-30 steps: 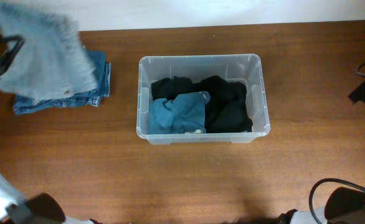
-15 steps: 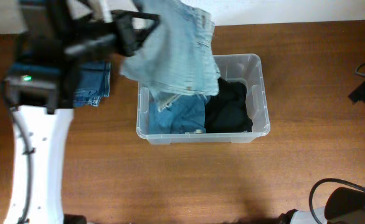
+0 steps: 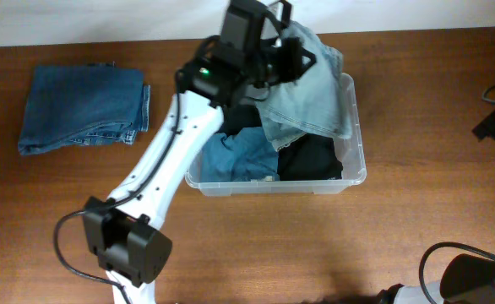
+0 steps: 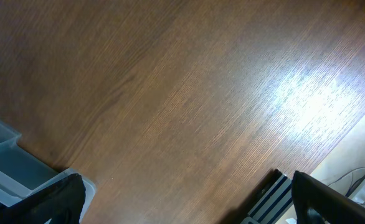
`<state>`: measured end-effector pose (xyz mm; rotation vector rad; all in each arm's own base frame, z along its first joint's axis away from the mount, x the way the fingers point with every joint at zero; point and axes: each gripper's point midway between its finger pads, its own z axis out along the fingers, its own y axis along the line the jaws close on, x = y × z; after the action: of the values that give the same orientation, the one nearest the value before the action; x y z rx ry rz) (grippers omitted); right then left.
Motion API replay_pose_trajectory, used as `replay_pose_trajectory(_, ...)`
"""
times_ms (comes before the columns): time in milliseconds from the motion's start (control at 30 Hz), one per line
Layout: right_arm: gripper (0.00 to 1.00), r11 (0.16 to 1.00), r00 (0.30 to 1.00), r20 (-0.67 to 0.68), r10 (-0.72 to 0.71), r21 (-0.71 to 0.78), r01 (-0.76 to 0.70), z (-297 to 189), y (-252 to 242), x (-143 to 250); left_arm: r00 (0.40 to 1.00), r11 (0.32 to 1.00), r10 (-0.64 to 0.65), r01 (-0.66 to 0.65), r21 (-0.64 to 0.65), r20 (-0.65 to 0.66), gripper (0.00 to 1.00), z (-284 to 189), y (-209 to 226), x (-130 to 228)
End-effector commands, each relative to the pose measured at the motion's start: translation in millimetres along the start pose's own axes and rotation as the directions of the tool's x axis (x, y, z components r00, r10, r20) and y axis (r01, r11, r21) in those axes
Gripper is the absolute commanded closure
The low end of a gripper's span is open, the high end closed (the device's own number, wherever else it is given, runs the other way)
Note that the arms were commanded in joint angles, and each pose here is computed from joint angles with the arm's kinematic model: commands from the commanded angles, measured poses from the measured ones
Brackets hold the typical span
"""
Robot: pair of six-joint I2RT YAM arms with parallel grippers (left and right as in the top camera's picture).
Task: Pack container
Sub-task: 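Lift the light blue jeans and carry them into the bin, then lower the light blue jeans into the bin and press them flat with the left gripper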
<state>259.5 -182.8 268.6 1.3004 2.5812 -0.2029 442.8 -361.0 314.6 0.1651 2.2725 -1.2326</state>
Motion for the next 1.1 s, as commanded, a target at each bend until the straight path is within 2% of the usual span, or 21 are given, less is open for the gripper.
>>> replay_pose_trajectory(0, 0.02, 1.0, 1.0, 0.009, 0.018, 0.001, -0.018, -2, -3, -1, 0.999, 0.999, 0.002, -0.005, 0.054, 0.044, 0.99, -4, -37, -2)
replay_pose_trajectory(100, 0.01, 1.0, 1.0, 0.009, 0.018, 0.001, -0.018, -2, -3, -1, 0.998, 0.999, -0.024, 0.022, 0.038, 0.055, 0.99, -1, -39, 0)
replay_pose_trajectory(167, 0.01, 1.0, 1.0, 0.009, 0.018, 0.001, -0.018, -2, -3, -1, 0.989, 0.993, -0.117, 0.116, 0.014, 0.095, 0.99, 0, -36, -5)
replay_pose_trajectory(300, 0.01, 1.0, 1.0, 0.009, 0.018, 0.001, -0.018, -2, -3, -1, 0.982, 0.993, -0.12, 0.12, 0.015, 0.147, 0.99, -1, -38, -15)
replay_pose_trajectory(500, 0.01, 1.0, 1.0, 0.009, 0.018, 0.001, -0.018, -2, -3, -1, 0.978, 0.974, -0.163, 0.181, -0.136, 0.132, 0.99, -1, -4, 0)
replay_pose_trajectory(767, 0.02, 1.0, 1.0, 0.009, 0.018, 0.001, -0.018, -2, -3, -1, 0.976, 0.951, -0.205, 0.217, -0.22, 0.074, 0.99, -3, 16, 19)
replay_pose_trajectory(933, 0.01, 1.0, 1.0, 0.009, 0.018, 0.001, -0.018, -2, -3, -1, 0.964, 0.862, -0.258, 0.261, -0.434, 0.065, 0.99, -21, 64, 42)
replay_pose_trajectory(1067, 0.01, 1.0, 1.0, 0.009, 0.018, 0.001, -0.018, -2, -3, -1, 0.959, 0.795, -0.273, 0.268, -0.544, 0.073, 0.99, -36, 88, 51)
